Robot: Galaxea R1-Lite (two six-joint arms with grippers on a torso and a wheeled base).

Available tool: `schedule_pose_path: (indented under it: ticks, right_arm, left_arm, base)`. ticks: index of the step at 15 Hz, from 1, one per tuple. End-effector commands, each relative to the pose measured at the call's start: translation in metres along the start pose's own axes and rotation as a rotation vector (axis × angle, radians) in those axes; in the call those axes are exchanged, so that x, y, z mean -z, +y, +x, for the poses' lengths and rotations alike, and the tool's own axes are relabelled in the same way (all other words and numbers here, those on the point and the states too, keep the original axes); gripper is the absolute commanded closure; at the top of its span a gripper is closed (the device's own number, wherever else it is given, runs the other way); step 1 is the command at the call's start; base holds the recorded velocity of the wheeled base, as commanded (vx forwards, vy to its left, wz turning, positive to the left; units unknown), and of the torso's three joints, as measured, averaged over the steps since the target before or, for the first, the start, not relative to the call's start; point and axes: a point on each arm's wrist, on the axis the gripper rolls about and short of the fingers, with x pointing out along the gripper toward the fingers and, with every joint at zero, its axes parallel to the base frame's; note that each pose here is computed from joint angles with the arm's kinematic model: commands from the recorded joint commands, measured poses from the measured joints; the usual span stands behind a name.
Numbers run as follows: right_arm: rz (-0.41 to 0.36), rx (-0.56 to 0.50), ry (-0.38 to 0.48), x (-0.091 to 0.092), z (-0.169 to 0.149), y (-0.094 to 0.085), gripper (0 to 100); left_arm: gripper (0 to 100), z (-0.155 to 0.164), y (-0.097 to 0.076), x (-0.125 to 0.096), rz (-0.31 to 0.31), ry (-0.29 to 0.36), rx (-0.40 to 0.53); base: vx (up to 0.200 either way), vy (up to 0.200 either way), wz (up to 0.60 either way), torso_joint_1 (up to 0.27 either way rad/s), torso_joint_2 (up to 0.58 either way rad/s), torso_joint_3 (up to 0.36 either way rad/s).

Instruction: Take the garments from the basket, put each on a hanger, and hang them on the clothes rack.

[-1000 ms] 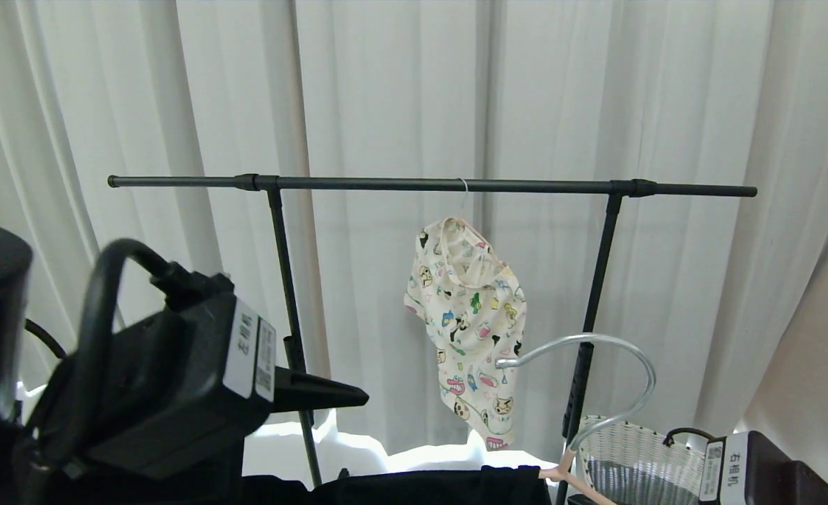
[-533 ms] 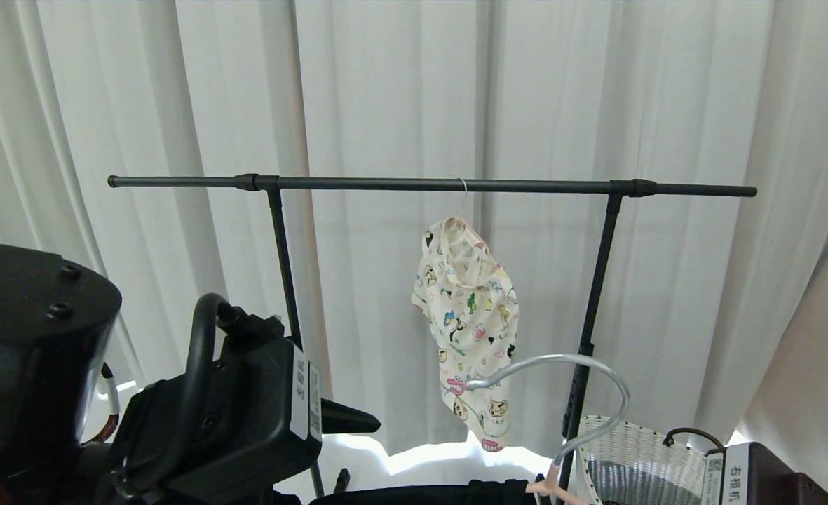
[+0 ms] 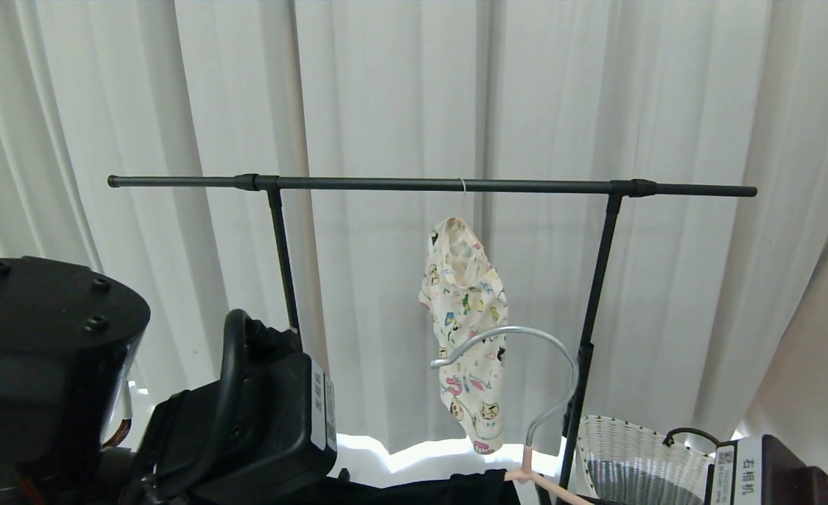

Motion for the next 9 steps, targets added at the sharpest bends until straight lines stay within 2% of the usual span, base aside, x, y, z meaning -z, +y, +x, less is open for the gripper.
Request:
schedule_pose_path:
  ticks: [1, 3, 4, 7, 9]
  right_arm:
    - [0.002, 0.0, 0.001, 0.0, 0.0, 0.0, 100]
    - [-0.002, 0.001, 0.002, 0.0, 0.0, 0.0, 100]
    - [-0.002, 0.001, 0.004, 0.001, 0.0, 0.0, 0]
    - [-0.002, 0.023, 0.004, 0.002, 0.0, -0.001, 0]
    - [0.002, 0.061, 0.002, 0.001, 0.0, -0.003, 0]
  left_arm:
    - [100, 0.001, 0.0, 0.0, -0.001, 0.002, 0.001]
    - [100, 0.0, 0.0, 0.0, 0.0, -0.001, -0.002]
    - [100, 0.0, 0.0, 0.0, 0.0, 0.0, -0.001]
    - [100, -0.001, -0.001, 0.004, -0.004, 0.014, -0.02]
    - [100, -0.003, -0.002, 0.011, -0.005, 0.045, -0.09]
  base:
    - [0.0, 0.0, 0.0, 0.0, 0.0, 0.0]
    - [0.0, 0.0, 0.0, 0.0, 0.0, 0.0]
    - [0.0, 0.0, 0.0, 0.0, 0.0, 0.0]
    - [0.0, 0.0, 0.0, 0.0, 0.0, 0.0]
    - [0.0, 0.0, 0.0, 0.0, 0.0, 0.0]
